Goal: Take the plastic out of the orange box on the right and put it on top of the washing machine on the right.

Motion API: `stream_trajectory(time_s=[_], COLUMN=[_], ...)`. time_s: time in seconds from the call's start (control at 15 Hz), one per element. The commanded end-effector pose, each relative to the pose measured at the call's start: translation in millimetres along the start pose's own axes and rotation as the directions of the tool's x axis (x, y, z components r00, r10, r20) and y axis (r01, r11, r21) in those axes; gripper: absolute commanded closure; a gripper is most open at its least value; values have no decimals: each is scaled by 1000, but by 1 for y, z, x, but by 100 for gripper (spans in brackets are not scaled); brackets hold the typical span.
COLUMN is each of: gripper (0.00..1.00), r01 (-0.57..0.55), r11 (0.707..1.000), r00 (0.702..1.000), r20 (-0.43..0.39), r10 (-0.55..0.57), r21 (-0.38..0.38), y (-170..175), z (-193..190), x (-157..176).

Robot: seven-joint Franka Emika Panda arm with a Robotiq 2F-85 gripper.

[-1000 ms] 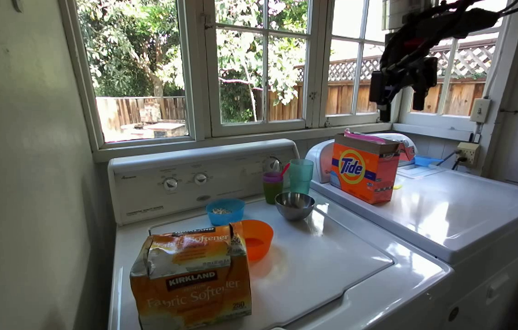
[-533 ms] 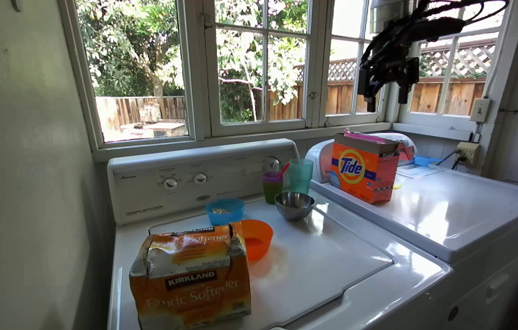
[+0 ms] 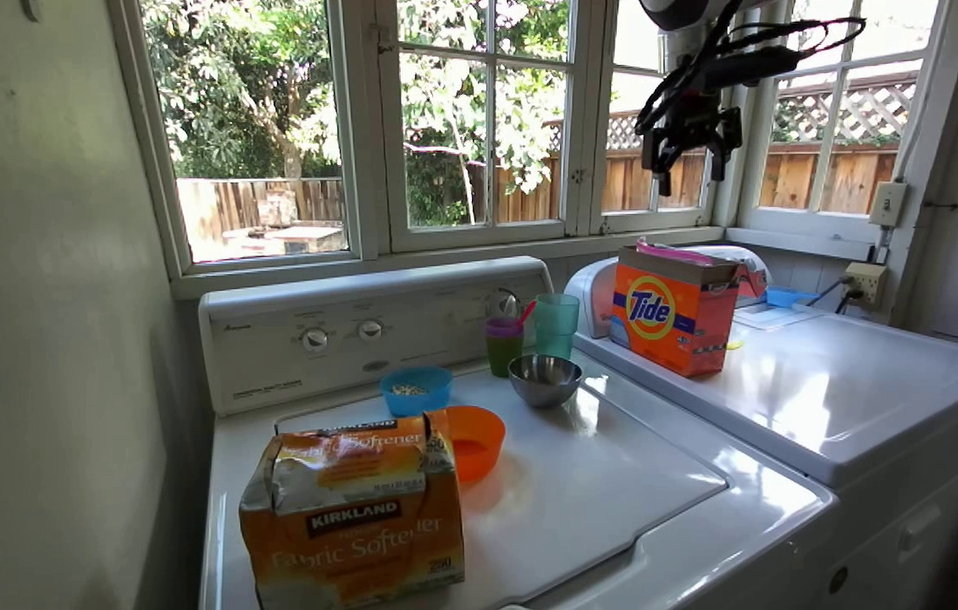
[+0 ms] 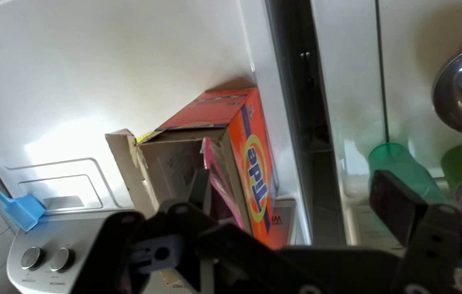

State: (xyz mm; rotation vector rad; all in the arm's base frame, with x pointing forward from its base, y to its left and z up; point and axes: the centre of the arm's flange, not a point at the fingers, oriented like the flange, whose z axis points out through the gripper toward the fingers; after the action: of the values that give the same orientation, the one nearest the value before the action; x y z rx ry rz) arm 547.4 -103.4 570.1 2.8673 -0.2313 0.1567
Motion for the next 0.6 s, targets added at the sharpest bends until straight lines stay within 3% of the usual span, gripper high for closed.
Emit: stream_trajectory(time_s=[0.0, 0.47, 0.53], gripper=[0, 0, 0], r01=[-46, -32, -45], r11=[997, 990, 993], r00=[998, 983, 992], r20=[39, 173, 114], r10=[49, 55, 58], r21=[-62, -135, -114], y=[25, 56, 48], z=[6, 44, 41], x=[54, 91, 65])
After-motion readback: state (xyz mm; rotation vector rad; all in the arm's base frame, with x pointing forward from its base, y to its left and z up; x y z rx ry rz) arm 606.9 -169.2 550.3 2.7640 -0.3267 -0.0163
